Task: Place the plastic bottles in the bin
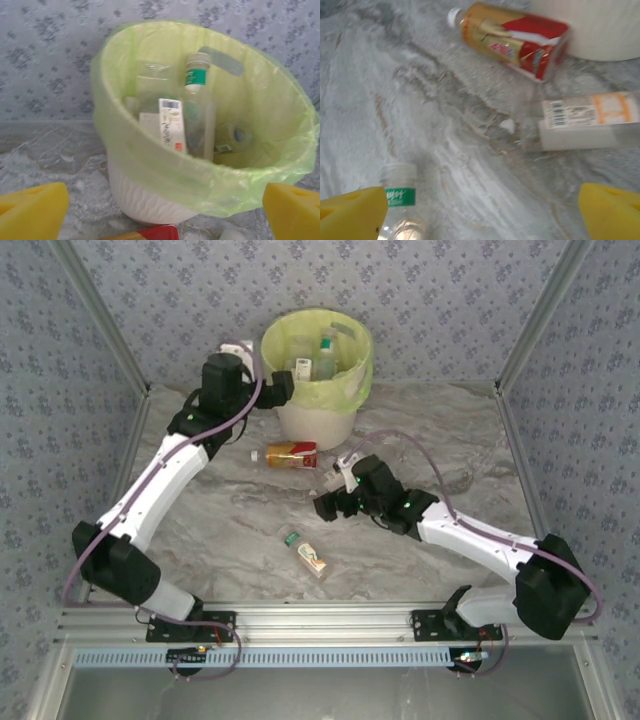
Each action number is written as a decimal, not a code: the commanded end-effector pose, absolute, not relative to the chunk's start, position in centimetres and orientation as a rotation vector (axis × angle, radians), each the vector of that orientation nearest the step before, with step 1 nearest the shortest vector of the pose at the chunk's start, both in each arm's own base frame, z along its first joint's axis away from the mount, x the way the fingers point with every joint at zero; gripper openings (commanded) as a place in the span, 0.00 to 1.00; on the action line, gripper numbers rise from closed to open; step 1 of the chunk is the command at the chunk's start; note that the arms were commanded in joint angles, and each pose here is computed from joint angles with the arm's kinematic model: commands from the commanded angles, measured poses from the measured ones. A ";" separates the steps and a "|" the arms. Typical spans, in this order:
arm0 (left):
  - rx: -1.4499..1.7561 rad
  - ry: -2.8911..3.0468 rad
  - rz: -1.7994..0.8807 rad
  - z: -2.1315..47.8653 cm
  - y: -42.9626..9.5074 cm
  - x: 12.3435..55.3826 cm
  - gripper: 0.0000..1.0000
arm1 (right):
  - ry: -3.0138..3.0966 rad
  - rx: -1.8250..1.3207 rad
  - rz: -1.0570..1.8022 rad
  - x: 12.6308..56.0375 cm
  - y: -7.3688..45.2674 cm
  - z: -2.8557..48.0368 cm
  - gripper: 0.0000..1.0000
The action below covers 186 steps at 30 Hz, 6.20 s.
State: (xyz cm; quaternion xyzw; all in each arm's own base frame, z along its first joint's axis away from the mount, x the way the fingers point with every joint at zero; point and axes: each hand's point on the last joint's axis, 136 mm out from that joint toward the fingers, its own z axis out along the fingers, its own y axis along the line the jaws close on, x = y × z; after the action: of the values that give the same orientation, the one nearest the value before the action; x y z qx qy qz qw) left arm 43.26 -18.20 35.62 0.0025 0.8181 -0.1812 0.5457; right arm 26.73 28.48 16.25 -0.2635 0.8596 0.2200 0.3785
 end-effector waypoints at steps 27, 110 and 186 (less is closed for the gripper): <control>-0.493 1.958 -0.304 29.5 -5.5 39.0 0.99 | 2.430 -1.287 0.272 16.9 33.2 3.9 0.87; -0.670 2.093 -0.381 23.0 -2.3 36.2 1.00 | 1.902 -0.244 0.248 51.2 22.0 42.8 0.99; -1.214 2.283 -0.893 6.5 -17.6 44.9 0.58 | 1.894 0.190 0.192 33.3 6.8 33.6 1.00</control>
State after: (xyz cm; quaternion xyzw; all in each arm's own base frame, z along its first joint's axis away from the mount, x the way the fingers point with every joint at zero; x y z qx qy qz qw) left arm 44.48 -19.28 4.59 -0.4969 0.7876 -0.3315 0.1516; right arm 33.47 7.30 33.46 0.0677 0.8150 0.0814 0.5697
